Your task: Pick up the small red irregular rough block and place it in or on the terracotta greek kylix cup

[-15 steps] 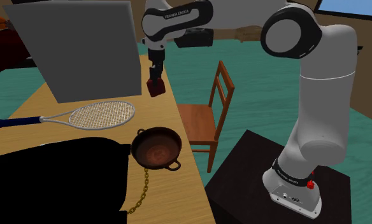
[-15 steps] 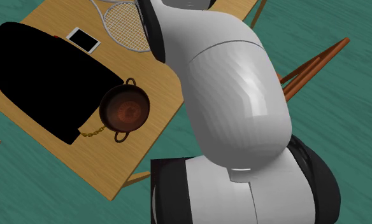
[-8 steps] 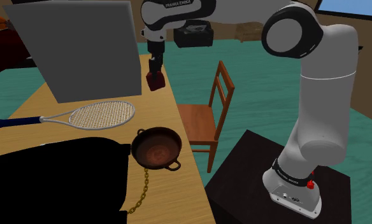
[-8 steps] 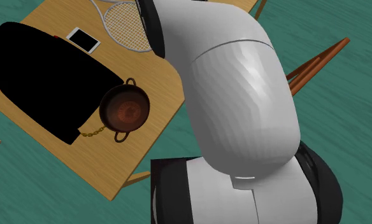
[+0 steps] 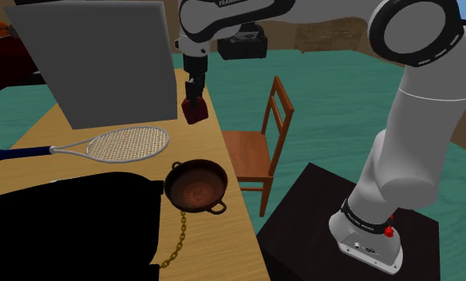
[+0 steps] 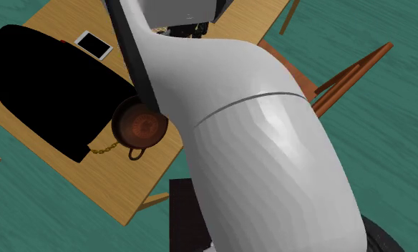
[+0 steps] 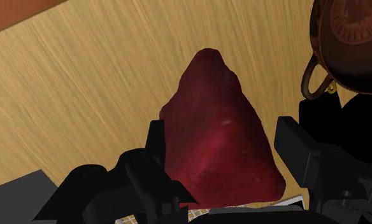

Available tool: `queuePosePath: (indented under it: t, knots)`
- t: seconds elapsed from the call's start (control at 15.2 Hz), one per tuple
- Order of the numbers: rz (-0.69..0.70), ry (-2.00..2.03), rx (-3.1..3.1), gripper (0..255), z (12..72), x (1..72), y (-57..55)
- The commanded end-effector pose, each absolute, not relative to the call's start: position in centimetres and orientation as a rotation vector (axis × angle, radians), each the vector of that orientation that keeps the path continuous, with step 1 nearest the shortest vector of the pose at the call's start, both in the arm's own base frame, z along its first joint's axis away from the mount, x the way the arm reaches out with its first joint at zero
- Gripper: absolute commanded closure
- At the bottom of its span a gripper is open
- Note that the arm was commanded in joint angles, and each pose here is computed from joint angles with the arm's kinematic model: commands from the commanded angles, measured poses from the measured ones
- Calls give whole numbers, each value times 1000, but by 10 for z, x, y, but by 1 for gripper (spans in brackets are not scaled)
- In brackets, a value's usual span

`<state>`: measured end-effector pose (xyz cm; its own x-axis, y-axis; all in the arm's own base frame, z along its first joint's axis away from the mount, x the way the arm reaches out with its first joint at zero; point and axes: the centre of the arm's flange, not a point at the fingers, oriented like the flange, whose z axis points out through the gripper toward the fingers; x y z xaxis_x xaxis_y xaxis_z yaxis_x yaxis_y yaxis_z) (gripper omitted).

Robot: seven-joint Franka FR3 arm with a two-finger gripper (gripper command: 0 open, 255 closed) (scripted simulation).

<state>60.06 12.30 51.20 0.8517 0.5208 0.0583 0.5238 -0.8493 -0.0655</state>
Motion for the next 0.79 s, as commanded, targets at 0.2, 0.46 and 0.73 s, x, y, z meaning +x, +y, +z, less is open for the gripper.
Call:
queuePosePath:
  t: [0.2, 0.46, 0.73]
  knots:
    - [-60, -832, -2947, 255, 514, 547, 169]
    - [-60, -832, -2947, 255, 517, 508, 204]
    - [-60, -832, -2947, 255, 519, 468, 239]
